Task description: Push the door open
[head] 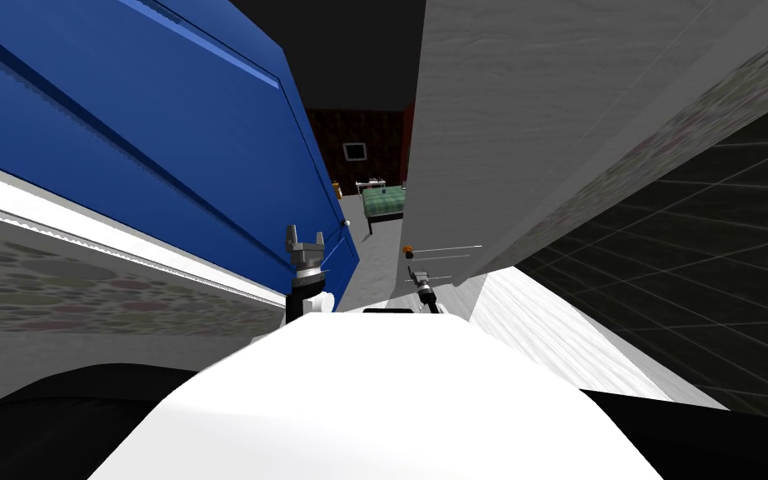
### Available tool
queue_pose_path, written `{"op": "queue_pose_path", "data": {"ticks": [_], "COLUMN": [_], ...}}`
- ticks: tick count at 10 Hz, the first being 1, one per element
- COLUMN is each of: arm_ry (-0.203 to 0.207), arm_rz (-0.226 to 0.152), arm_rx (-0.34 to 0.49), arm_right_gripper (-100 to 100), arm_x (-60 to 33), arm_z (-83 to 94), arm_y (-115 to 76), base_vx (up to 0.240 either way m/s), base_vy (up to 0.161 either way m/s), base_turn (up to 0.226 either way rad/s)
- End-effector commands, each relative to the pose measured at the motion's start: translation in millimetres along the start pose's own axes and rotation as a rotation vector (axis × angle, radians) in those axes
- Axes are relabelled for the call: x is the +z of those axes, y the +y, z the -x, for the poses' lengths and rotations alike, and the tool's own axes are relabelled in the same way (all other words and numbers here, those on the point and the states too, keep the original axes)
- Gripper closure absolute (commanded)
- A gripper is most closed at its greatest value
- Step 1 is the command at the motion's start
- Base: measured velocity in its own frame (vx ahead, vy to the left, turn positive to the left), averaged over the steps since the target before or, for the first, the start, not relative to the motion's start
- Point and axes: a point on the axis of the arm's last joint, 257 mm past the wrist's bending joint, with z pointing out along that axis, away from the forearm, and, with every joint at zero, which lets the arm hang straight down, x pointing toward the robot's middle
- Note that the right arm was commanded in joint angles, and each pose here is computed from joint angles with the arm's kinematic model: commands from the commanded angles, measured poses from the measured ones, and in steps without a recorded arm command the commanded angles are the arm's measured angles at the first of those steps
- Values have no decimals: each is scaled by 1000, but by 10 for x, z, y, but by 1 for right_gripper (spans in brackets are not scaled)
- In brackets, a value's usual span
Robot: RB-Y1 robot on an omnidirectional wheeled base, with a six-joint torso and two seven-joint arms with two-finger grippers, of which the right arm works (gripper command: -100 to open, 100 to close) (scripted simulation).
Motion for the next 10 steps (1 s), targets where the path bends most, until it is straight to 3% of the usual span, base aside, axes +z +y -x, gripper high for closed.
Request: {"op": "queue_pose_path", "data": {"ticks": [1, 5, 6, 7, 10], "arm_ry": [6, 22, 18, 22, 24], "arm_rz": [0, 1, 1, 0, -4], "arm_rx": [-45, -119, -105, -140, -170], "arm_right_gripper": [-100, -100, -100, -100, -100], "arm_x": [-5, -10, -16, -33, -52], "arm_z": [-19, -72, -60, -49, -31], "arm_y": [30, 96, 84, -58, -208], "base_vx": [-63, -59, -30, 67, 192], "base_vy": [-3, 5, -1, 0, 15], "base_turn": [-15, -14, -3, 17, 20]}}
